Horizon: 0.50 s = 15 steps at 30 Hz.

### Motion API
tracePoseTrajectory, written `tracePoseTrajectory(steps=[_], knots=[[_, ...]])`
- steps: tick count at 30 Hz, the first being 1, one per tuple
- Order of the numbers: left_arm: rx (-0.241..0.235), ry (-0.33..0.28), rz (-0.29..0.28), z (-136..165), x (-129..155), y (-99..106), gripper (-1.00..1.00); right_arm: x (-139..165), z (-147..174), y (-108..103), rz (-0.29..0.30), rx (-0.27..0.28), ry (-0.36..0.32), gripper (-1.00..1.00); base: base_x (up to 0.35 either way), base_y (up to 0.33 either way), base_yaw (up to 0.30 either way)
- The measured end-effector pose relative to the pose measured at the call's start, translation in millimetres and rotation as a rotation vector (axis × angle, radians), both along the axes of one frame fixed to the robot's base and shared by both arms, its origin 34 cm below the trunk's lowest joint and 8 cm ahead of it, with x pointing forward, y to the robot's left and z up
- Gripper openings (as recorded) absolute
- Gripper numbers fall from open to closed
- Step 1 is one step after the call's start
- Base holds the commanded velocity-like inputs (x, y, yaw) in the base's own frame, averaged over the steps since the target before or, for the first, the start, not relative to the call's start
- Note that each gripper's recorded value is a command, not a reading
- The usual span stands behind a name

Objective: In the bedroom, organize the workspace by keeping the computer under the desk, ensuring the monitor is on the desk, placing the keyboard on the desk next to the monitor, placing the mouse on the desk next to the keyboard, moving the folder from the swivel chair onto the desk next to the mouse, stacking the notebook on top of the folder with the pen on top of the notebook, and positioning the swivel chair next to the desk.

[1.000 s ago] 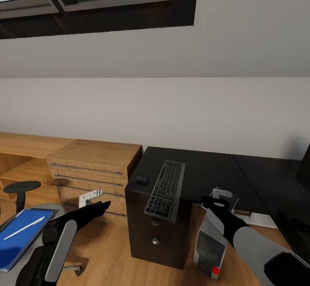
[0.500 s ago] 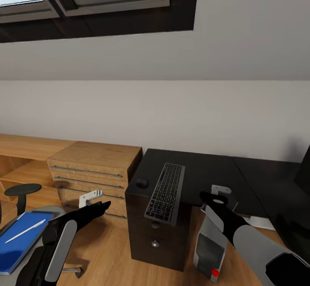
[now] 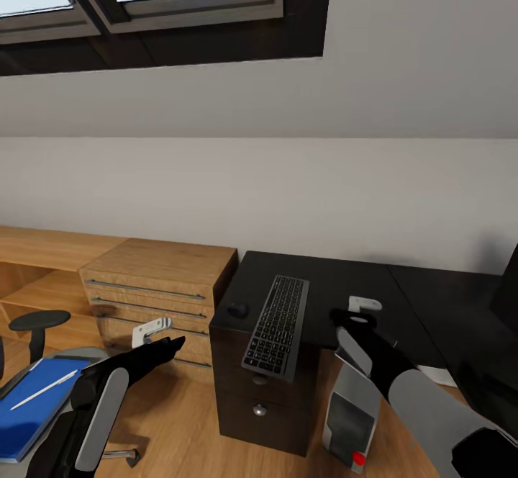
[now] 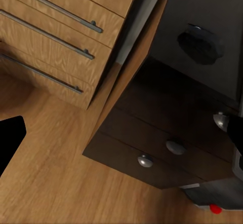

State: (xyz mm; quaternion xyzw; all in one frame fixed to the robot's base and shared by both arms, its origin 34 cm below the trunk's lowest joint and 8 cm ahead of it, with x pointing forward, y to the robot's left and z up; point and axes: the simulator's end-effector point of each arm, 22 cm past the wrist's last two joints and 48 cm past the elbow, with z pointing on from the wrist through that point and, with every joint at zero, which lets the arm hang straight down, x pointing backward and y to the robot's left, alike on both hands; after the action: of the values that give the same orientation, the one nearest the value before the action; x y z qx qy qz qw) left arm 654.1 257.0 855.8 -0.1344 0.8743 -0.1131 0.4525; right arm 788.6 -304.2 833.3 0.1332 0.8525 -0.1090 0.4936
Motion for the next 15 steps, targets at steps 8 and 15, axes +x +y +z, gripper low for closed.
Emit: tracePoseTrajectory(steps=[8, 15], knots=[[0.003, -0.002, 0.004, 0, 0, 1, 1.00, -23, 30, 1, -0.096, 0.028, -0.009, 1.00, 0.000, 0.000, 0.000], [0.005, -0.003, 0.007, 0, 0, 2, 1.00, -73, 66, 9, -0.147, 0.074, -0.105, 1.00, 0.000, 0.000, 0.000]])
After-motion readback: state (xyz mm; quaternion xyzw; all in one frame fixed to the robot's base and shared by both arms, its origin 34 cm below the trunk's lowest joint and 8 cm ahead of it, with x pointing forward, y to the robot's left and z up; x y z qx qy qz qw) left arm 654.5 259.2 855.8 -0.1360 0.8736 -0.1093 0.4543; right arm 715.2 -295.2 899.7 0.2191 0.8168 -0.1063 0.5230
